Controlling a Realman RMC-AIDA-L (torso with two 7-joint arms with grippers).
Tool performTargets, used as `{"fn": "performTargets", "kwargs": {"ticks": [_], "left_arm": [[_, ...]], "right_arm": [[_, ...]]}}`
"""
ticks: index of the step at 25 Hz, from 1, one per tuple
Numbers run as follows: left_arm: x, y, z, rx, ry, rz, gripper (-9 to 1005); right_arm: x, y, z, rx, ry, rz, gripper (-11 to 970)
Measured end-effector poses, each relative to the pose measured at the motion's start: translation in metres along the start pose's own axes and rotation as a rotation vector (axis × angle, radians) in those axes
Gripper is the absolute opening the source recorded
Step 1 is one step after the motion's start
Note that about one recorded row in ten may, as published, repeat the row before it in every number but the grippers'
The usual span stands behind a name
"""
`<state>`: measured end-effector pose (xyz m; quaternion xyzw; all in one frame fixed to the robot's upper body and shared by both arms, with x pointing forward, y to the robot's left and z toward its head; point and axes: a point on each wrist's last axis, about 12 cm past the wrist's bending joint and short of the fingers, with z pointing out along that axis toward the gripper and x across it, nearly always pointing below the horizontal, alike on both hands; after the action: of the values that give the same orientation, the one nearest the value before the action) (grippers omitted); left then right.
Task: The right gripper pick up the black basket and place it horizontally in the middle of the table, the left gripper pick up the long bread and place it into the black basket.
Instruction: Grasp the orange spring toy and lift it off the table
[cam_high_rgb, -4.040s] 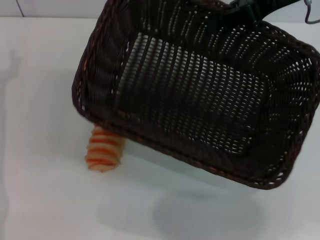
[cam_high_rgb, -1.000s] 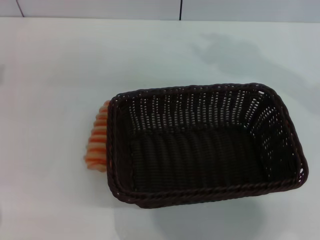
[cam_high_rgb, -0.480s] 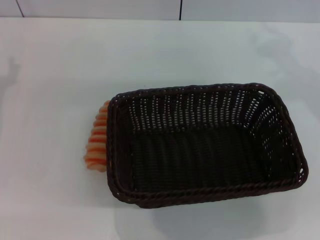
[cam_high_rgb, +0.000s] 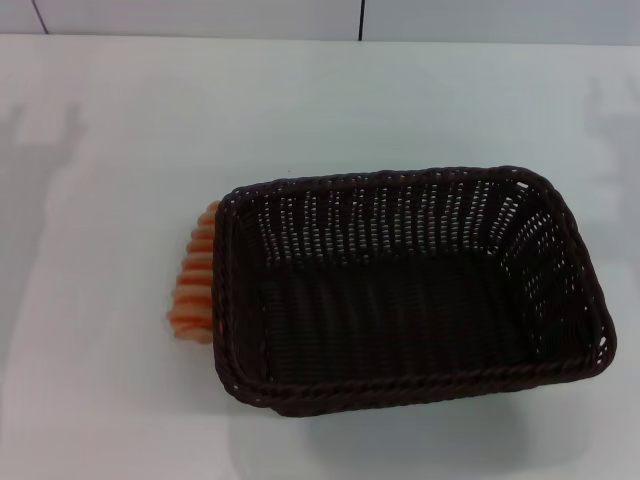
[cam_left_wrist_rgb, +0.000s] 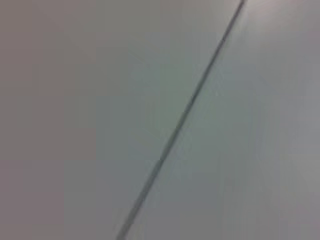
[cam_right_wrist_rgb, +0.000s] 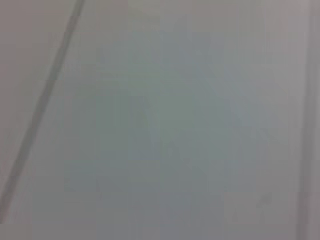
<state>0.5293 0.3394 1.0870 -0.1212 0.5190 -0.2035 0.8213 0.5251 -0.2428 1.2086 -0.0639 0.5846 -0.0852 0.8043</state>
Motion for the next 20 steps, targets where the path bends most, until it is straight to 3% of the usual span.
{"fn": "performTargets", "kwargs": {"ticks": [3,6,8,13,20], "left_arm": [[0.007,-0.009,0.005,0.059,0.064,-0.046,864],[0.011,-0.011,0.011,0.067,0.122,-0.06,864],[0.021,-0.01,0.02,0.037,0.24,-0.055,864],[0.032,-0.012,0.036,-0.004,0.393,-0.039,864],[0.04,-0.02,0.063,-0.14,0.687,0.039,864]], "right_arm": [[0.023,-0.003,-0.022,0.143,-0.059,-0.05,433],[0.036,-0.005,-0.034,0.198,-0.075,-0.078,432],[0.051,-0.012,-0.049,0.273,-0.11,-0.083,432],[0.069,-0.031,-0.068,0.358,-0.17,-0.006,433],[0.088,-0.045,-0.071,0.378,-0.143,0.012,433]]}}
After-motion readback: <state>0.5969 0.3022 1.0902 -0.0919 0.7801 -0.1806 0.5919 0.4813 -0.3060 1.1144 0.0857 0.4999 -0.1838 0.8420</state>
